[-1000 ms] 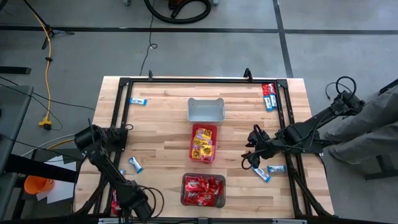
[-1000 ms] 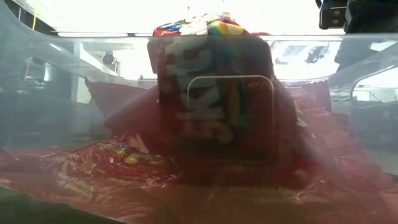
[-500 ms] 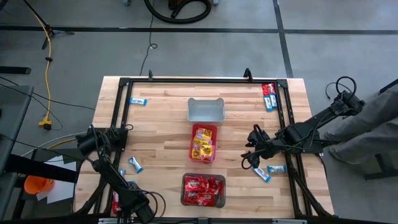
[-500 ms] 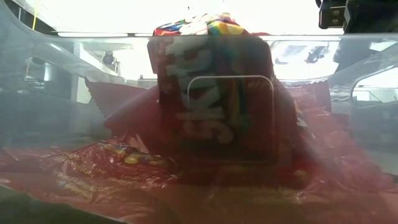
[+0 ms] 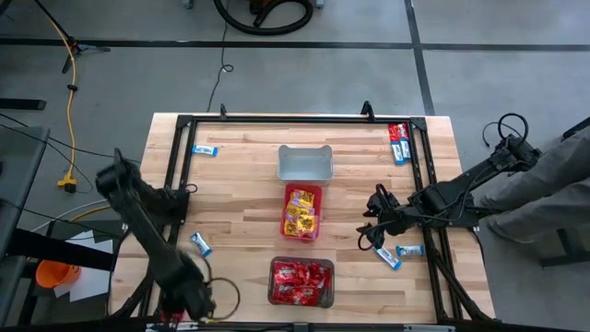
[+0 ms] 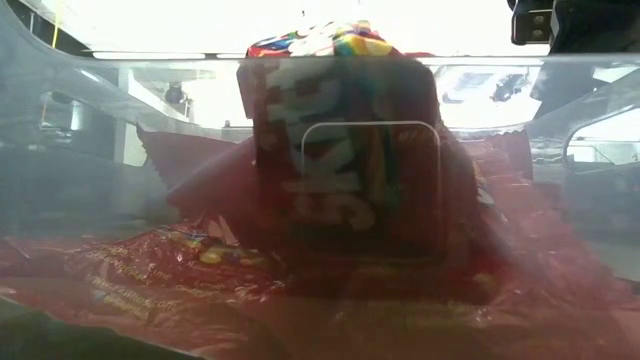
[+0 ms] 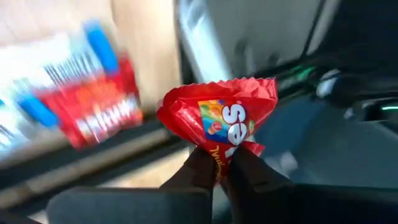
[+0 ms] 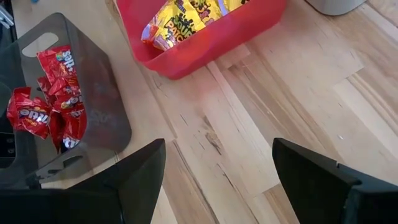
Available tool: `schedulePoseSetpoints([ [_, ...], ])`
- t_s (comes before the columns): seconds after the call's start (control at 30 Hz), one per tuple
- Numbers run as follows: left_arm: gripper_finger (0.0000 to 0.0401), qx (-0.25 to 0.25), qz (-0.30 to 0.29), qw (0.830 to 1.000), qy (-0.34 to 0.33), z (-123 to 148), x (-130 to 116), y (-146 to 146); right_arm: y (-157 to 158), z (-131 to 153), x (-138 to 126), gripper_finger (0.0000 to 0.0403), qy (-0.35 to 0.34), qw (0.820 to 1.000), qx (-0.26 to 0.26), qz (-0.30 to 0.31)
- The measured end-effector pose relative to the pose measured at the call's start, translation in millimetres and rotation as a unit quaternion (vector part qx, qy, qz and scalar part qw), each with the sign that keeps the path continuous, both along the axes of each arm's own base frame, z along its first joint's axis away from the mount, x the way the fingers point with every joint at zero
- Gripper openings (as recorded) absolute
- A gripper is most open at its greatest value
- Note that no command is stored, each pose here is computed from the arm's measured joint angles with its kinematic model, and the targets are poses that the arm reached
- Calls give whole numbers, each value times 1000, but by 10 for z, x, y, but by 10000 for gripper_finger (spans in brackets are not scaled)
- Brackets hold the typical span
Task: Sort candy
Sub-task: Put the red candy into the black bin
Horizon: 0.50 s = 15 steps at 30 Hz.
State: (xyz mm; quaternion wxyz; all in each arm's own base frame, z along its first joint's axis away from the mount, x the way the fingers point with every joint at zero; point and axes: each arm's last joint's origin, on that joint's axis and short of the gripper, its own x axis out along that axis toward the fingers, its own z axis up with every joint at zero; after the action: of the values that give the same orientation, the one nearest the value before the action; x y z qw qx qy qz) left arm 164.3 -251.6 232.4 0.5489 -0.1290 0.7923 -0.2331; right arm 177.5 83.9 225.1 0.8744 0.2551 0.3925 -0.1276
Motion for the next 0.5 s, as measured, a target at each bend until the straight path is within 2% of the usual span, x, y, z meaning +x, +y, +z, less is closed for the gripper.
schedulePoseSetpoints([
  [0.1, 7, -26, 21, 989, -142, 365, 58, 238, 2, 2, 3, 291, -2, 1000, 2, -1],
  [0.17, 8, -18, 45, 963, -264, 577, 133, 419, 5, 8, 10, 291, -6, 1000, 5, -1],
  [0.3, 9, 61, 102, 876, -468, 887, 349, 819, 18, 33, 37, 291, -25, 1000, 11, -2],
  [0.43, 9, 172, 148, 794, -564, 1021, 634, 1225, 29, 68, 71, 291, -53, 998, 15, -9],
  [0.5, 8, 206, 176, 757, -594, 1070, 790, 1409, 42, 95, 96, 291, -71, 997, 24, -9],
])
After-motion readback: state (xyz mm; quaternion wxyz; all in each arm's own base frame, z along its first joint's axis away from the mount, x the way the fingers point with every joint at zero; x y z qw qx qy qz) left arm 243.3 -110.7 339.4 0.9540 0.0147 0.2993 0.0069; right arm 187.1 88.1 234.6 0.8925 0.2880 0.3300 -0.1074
